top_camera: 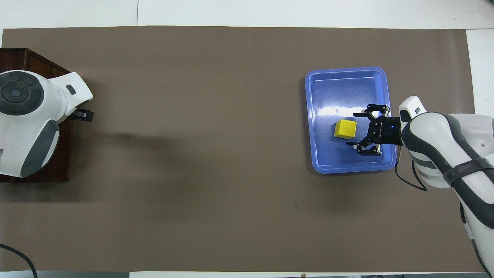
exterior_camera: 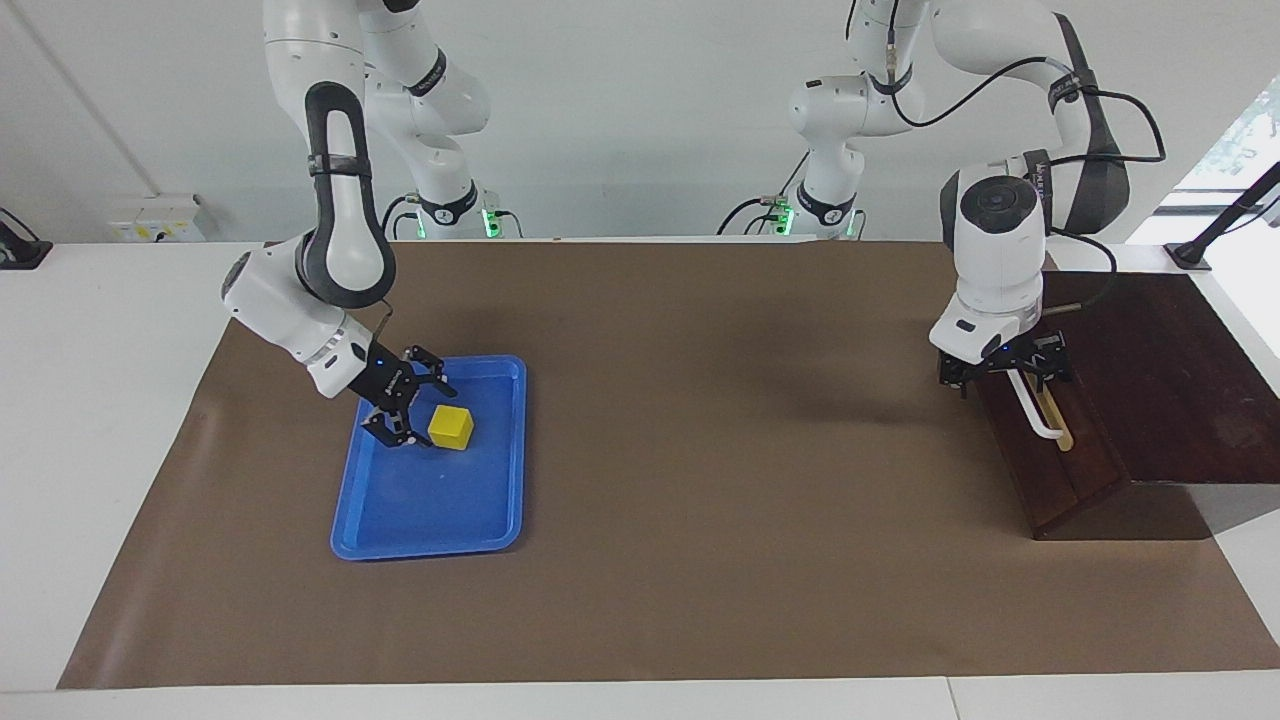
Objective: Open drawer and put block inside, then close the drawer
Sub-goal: 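Grasp the yellow block with the right gripper while the left gripper pulls the drawer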
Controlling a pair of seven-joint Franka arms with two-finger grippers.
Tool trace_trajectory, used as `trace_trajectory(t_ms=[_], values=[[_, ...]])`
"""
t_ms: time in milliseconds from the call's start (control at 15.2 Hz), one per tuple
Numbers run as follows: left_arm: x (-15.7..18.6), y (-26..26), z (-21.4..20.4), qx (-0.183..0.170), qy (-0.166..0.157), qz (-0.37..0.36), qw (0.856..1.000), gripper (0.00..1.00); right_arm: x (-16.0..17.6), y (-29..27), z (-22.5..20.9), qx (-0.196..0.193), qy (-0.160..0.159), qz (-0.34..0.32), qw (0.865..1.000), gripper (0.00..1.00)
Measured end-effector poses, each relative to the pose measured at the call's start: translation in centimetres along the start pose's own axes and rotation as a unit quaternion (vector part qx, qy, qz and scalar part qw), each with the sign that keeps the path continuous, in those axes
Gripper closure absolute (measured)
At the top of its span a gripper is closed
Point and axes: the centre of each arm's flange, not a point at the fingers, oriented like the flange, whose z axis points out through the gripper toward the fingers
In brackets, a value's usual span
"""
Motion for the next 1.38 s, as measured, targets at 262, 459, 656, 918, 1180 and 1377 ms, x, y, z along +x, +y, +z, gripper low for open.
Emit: trace_trajectory(t_ms=[262,459,656,918,1180,1377], values=[[-1.6,-1.3,3.4,-0.01,0.004,-0.011,1.0,0.0,0.1,0.0,0.0,0.0,0.0,-0.025,1.0,0.0],[-2.2,-0.6,4.4,-0.014,0.0,-0.006,1.0,0.0,0.1,0.0,0.1,0.0,0.0,-0.035,0.999,0.0],[-1.7,1.0,3.7,-0.017,0.01,-0.019,1.0,0.0,0.1,0.0,0.2,-0.003,0.008,-0.042,0.999,0.0],[-0.3,7.1,0.6,-0.047,0.03,-0.055,0.997,0.0,-0.2,-0.1,0.8,0.0,0.011,-0.043,0.999,0.07],[0.3,11.6,-1.9,-0.085,0.037,-0.068,0.993,0.0,-0.2,-0.1,0.8,-0.001,0.011,-0.043,0.999,0.35],[0.3,12.5,-2.3,-0.086,0.037,-0.067,0.993,0.0,-0.1,0.0,0.8,-0.002,0.011,-0.043,0.999,0.45]])
